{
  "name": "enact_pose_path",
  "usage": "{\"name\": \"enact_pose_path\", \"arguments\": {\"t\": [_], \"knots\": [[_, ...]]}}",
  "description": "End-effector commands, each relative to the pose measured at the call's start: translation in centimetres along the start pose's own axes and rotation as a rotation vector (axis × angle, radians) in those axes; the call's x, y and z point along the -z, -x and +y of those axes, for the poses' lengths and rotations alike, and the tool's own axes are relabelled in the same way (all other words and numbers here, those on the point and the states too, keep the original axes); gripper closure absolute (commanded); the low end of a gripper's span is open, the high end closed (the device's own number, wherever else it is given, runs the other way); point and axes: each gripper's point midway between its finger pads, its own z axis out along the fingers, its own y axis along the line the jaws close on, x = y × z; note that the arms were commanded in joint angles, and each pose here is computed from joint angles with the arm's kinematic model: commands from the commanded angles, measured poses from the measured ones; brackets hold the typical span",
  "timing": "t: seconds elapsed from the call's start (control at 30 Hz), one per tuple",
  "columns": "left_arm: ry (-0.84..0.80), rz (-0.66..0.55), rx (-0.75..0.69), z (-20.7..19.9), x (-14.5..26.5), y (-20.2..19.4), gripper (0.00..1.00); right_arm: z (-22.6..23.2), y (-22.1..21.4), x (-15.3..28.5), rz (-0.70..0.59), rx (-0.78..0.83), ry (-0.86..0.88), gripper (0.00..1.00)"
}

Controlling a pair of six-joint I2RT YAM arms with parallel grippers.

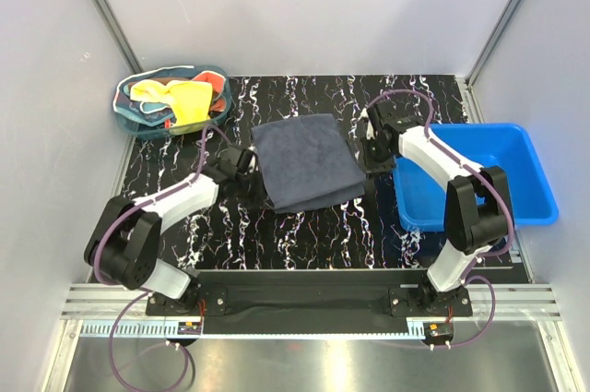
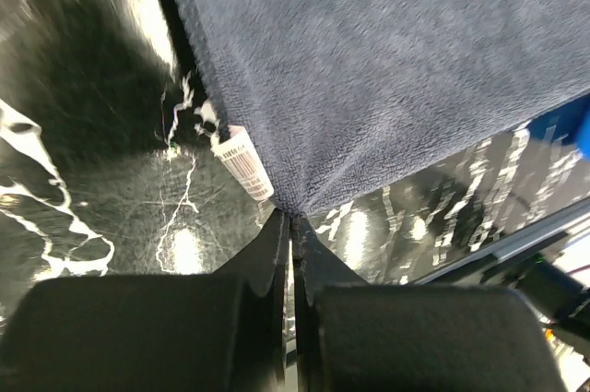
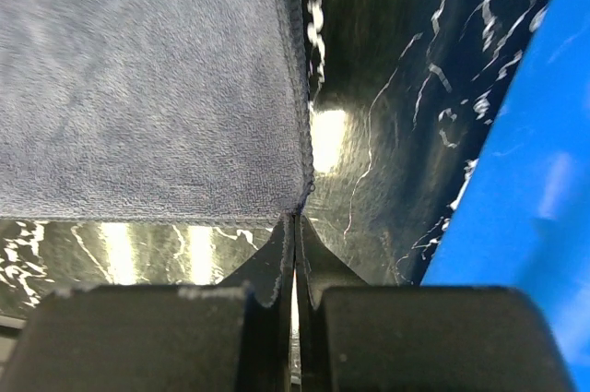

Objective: Fold and stack the towels
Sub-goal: Fold the towel

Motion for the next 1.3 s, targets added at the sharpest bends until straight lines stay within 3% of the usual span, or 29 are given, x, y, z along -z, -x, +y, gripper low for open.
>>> {"name": "enact_pose_path", "arguments": {"t": [0.0,0.23,0.33,0.4,0.43,0.47,0.57,0.67,0.83,1.1,1.2,1.23,1.27], "knots": [[-0.05,-0.023,-0.011,-1.0,-1.1,0.1,1.0,0.4,0.1,-0.9,-0.013,-0.004,0.015,1.0],[0.006,-0.01,-0.025,0.8,-1.4,-1.6,1.0,0.1,-1.9,-1.6,0.047,-0.018,0.003,1.0],[0.033,0.008,-0.038,1.8,-1.5,-2.2,0.97,-0.1,-2.8,-1.6,0.074,-0.03,-0.004,0.93],[-0.001,0.027,-0.045,1.3,-1.6,-2.7,0.74,-0.3,-3.2,-1.5,0.084,-0.033,-0.022,0.79],[-0.019,0.028,-0.046,1.0,-1.5,-2.7,0.55,-0.6,-3.2,-1.5,0.083,-0.038,-0.039,0.75],[-0.037,0.024,-0.049,0.6,-1.4,-2.7,0.49,-0.6,-2.9,-1.3,0.076,-0.039,-0.043,0.7],[-0.079,0.008,-0.068,-0.7,-0.2,-2.2,0.38,-0.4,-2.1,-0.6,0.063,-0.051,-0.045,0.68],[-0.061,-0.061,-0.096,-1.6,1.1,-0.1,0.33,0.6,-0.8,0.0,0.025,-0.058,-0.009,0.67],[0.043,-0.092,-0.033,0.2,0.0,2.4,0.41,2.0,0.1,-2.3,0.021,-0.072,0.011,0.69],[0.156,-0.057,0.002,3.1,-2.7,1.8,0.5,3.2,-1.7,-6.6,0.063,-0.028,-0.066,0.73],[0.255,-0.075,0.01,4.8,-2.8,2.3,0.62,3.5,-3.5,-7.3,0.077,-0.022,-0.097,0.74],[0.309,-0.053,0.022,5.8,-2.5,1.7,0.74,3.4,-4.8,-7.4,0.094,-0.009,-0.117,0.74],[0.35,-0.069,0.02,6.5,-2.2,1.9,0.77,3.4,-5.5,-7.4,0.101,-0.002,-0.127,0.73]]}}
